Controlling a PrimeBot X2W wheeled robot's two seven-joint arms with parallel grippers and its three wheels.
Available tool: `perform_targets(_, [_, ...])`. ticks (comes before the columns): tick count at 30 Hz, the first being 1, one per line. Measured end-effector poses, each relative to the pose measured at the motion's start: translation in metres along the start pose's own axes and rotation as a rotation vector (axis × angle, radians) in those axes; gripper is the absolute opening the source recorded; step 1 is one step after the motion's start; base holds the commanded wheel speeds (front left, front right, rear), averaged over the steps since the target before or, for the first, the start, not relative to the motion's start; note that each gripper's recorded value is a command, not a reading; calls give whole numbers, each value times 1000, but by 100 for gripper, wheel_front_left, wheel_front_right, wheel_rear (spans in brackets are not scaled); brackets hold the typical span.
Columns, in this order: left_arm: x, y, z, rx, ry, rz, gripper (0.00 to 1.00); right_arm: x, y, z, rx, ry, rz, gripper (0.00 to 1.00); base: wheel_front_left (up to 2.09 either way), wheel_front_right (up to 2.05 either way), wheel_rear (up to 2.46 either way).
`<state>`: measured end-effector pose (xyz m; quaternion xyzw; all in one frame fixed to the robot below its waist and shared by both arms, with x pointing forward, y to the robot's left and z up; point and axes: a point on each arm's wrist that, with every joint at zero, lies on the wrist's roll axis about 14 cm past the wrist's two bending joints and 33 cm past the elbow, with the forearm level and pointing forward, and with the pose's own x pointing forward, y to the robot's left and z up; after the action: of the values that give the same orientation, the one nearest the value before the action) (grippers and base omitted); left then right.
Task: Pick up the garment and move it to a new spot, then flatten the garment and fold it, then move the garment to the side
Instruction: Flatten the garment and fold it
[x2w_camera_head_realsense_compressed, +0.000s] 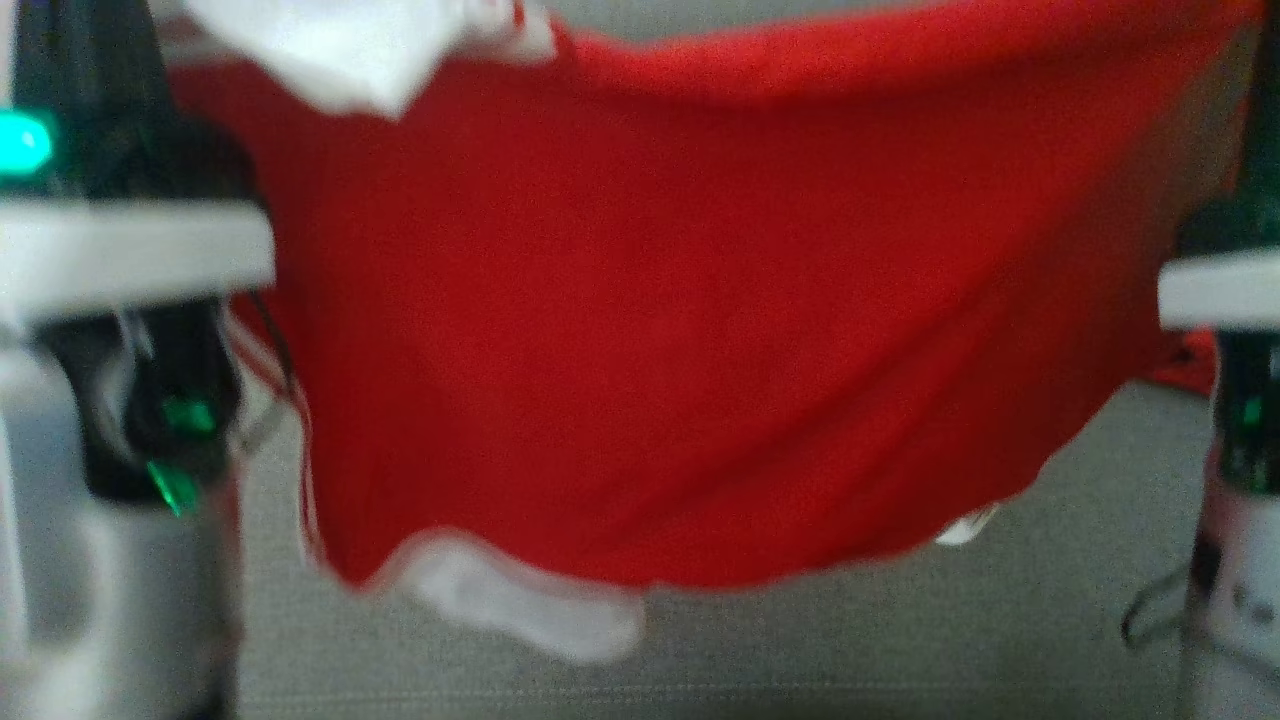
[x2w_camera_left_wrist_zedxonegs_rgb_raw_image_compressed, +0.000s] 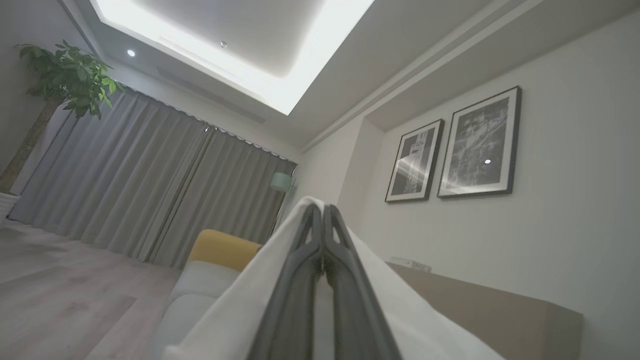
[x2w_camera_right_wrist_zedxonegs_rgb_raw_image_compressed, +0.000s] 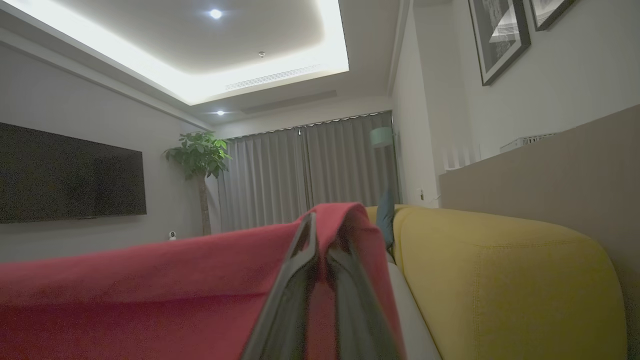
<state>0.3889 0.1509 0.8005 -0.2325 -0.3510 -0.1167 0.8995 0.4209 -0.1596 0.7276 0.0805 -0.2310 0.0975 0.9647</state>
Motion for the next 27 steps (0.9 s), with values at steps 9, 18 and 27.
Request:
perform_targets(9, [104,71,-78,171,130,-2,0,148,-10,-12,-120,3,55,0,0,0,0])
perform_targets(18, [160,141,-162,205,116,62,0,224,-62,-120,-168,52,-17,0,0,0,0])
perform_targets(27, [115,195,-236,245,295,128,0,214,-46,-231,-105,195,51,0,0,0,0])
